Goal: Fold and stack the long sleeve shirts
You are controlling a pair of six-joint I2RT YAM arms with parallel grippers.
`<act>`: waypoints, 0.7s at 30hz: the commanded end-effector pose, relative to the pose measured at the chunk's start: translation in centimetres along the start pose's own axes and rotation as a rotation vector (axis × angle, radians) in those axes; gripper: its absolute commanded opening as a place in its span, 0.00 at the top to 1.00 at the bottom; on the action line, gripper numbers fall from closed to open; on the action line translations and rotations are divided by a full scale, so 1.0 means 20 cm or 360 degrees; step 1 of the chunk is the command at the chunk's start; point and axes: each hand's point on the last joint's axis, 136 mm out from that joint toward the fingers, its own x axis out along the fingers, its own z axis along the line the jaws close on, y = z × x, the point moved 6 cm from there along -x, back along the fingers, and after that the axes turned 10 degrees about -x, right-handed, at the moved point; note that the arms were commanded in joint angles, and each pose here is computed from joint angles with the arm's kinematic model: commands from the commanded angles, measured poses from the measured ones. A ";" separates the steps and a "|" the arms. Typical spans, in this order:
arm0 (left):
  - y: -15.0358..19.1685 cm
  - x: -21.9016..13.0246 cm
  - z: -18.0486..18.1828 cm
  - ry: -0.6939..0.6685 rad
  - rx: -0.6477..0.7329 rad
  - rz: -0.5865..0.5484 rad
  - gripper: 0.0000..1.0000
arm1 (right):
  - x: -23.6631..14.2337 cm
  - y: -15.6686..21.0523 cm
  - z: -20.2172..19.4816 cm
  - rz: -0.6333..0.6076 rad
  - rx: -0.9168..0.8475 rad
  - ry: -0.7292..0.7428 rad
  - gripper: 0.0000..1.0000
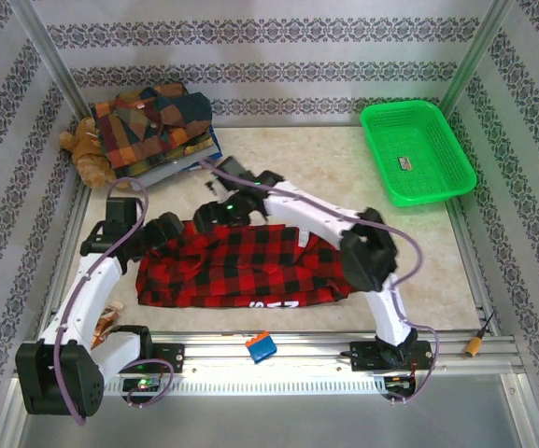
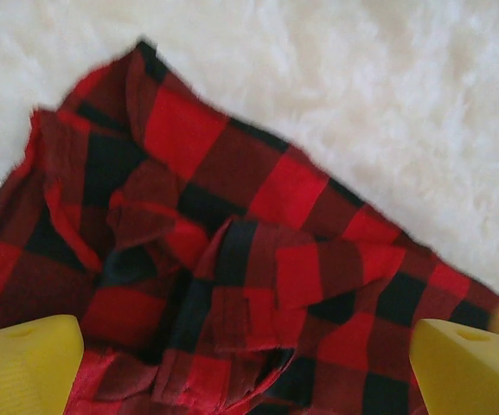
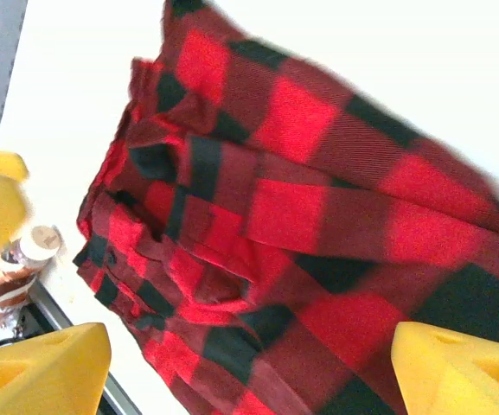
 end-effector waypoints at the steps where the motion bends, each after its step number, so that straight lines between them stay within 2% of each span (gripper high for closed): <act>1: 0.06 0.03 -0.03 0.0053 -0.0005 0.0141 0.03 | -0.26 0.06 -0.14 -0.0099 0.0190 0.0165 0.17; 2: 0.07 0.04 -0.07 0.0094 0.0018 0.0169 0.04 | -0.29 0.11 -0.21 -0.0084 0.0281 0.0176 0.20; 4: 0.10 0.07 -0.14 0.0186 0.0068 0.0240 0.07 | -0.34 0.22 -0.32 -0.0063 0.0441 0.0195 0.32; 6: 0.17 0.11 -0.23 0.0276 0.0146 0.0333 0.22 | -0.37 0.33 -0.41 -0.0043 0.0568 0.0229 0.52; 9: 0.26 0.21 -0.28 0.0250 0.0195 0.0462 0.40 | -0.37 0.43 -0.51 -0.0006 0.0680 0.0242 0.66; 14: 0.26 0.36 -0.24 0.0110 0.0174 0.0490 0.45 | -0.28 0.55 -0.67 0.0079 0.0817 0.0346 0.75; 17: 0.22 0.46 -0.14 -0.0097 0.0200 0.0442 0.47 | -0.22 0.60 -0.78 0.0102 0.0888 0.0444 0.76; 21: 0.17 0.58 0.04 -0.0348 0.0107 0.0420 0.52 | -0.13 0.66 -0.92 0.0164 0.0950 0.0589 0.76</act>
